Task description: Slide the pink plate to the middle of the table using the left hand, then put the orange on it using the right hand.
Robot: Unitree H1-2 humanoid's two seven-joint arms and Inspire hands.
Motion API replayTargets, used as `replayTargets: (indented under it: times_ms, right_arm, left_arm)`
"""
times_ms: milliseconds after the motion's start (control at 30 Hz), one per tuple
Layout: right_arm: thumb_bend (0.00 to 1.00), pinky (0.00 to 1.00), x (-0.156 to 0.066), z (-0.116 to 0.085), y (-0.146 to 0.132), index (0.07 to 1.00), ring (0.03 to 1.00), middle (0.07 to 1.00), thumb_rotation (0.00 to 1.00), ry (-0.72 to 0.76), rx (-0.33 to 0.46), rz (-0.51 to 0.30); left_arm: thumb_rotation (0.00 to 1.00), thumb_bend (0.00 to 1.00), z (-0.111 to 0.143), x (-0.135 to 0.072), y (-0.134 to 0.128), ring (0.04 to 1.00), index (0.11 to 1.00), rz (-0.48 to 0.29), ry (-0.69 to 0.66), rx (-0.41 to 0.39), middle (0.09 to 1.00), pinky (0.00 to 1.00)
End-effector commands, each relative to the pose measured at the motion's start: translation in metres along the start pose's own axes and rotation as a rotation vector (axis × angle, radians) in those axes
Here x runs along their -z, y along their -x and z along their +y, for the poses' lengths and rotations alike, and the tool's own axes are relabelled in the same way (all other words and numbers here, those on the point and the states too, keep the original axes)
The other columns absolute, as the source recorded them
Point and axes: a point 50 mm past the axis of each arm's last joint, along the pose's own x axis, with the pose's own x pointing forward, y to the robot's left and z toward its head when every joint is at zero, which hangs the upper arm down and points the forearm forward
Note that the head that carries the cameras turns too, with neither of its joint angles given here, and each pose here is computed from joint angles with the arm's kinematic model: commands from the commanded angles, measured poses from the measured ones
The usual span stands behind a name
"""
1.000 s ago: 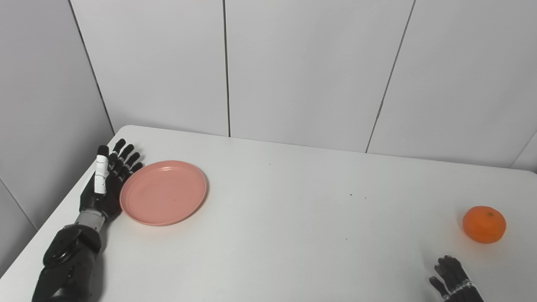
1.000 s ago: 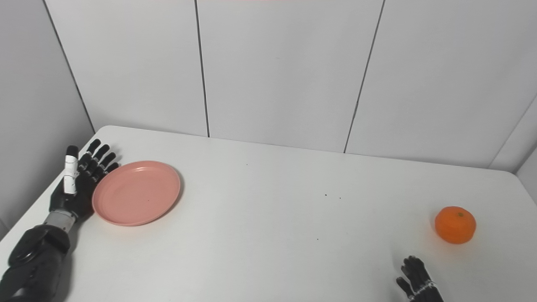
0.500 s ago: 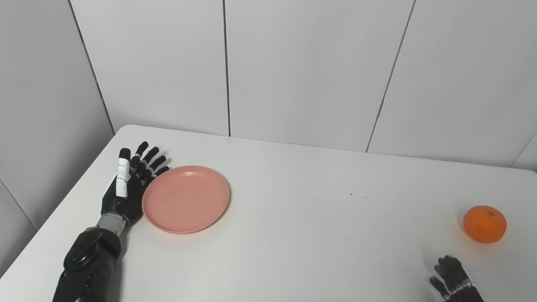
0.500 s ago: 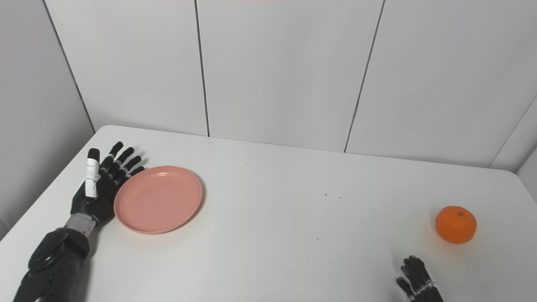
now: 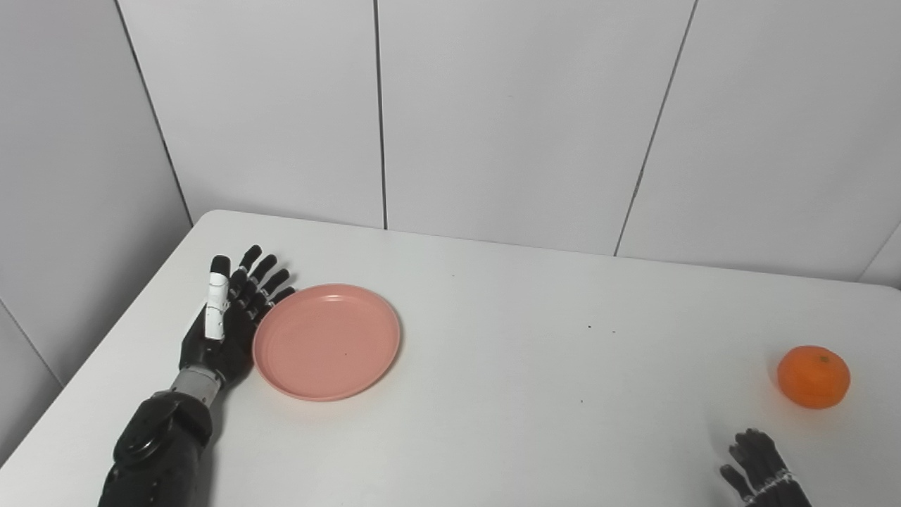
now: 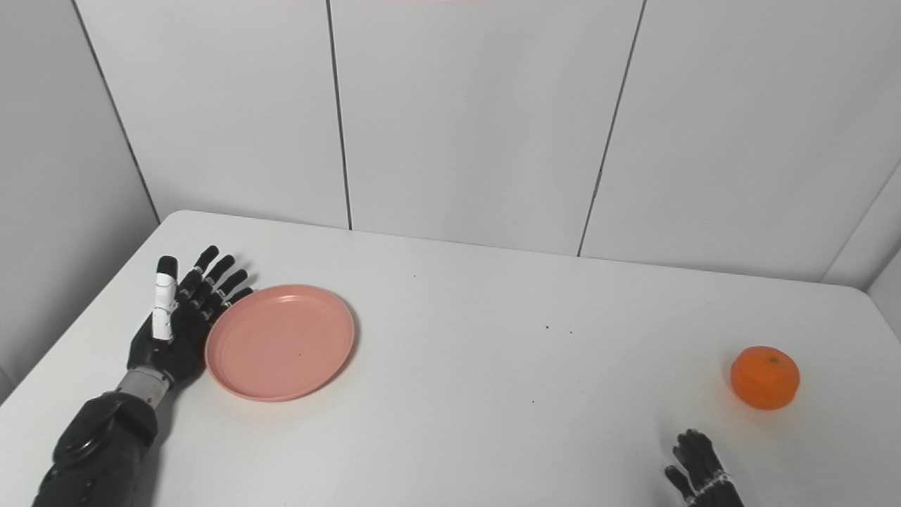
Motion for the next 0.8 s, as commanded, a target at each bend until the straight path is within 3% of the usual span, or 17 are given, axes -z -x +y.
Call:
replayTargets:
  times_ms: [0, 200, 500, 767]
  right_arm:
    - [0.85, 0.92, 0.015, 0.002, 0.004, 0.908, 0.949, 0.933, 0.85, -0.020, 0.000, 0.108]
    - [0.85, 0.91, 0.015, 0.004, 0.004, 0.901, 0.938, 0.926, 0.84, -0.023, 0.002, 0.106]
    - [0.85, 0.91, 0.014, 0.005, 0.005, 0.904, 0.937, 0.926, 0.84, -0.019, 0.000, 0.102]
    - [0.84, 0.91, 0.013, 0.009, 0.006, 0.903, 0.938, 0.928, 0.84, -0.014, -0.009, 0.101]
  left_arm:
    - [0.86, 0.96, -0.013, -0.010, -0.003, 0.926, 1.000, -0.008, -0.006, 0.017, 0.981, 0.86]
    - [0.92, 0.95, -0.037, -0.011, 0.000, 0.953, 1.000, -0.001, -0.001, 0.043, 0.989, 0.96]
    - [0.92, 0.94, -0.061, -0.002, 0.000, 0.933, 1.000, 0.014, 0.019, 0.034, 0.971, 0.95]
    - [0.94, 0.93, -0.077, 0.004, 0.002, 0.949, 1.000, 0.018, 0.030, 0.033, 0.987, 1.00]
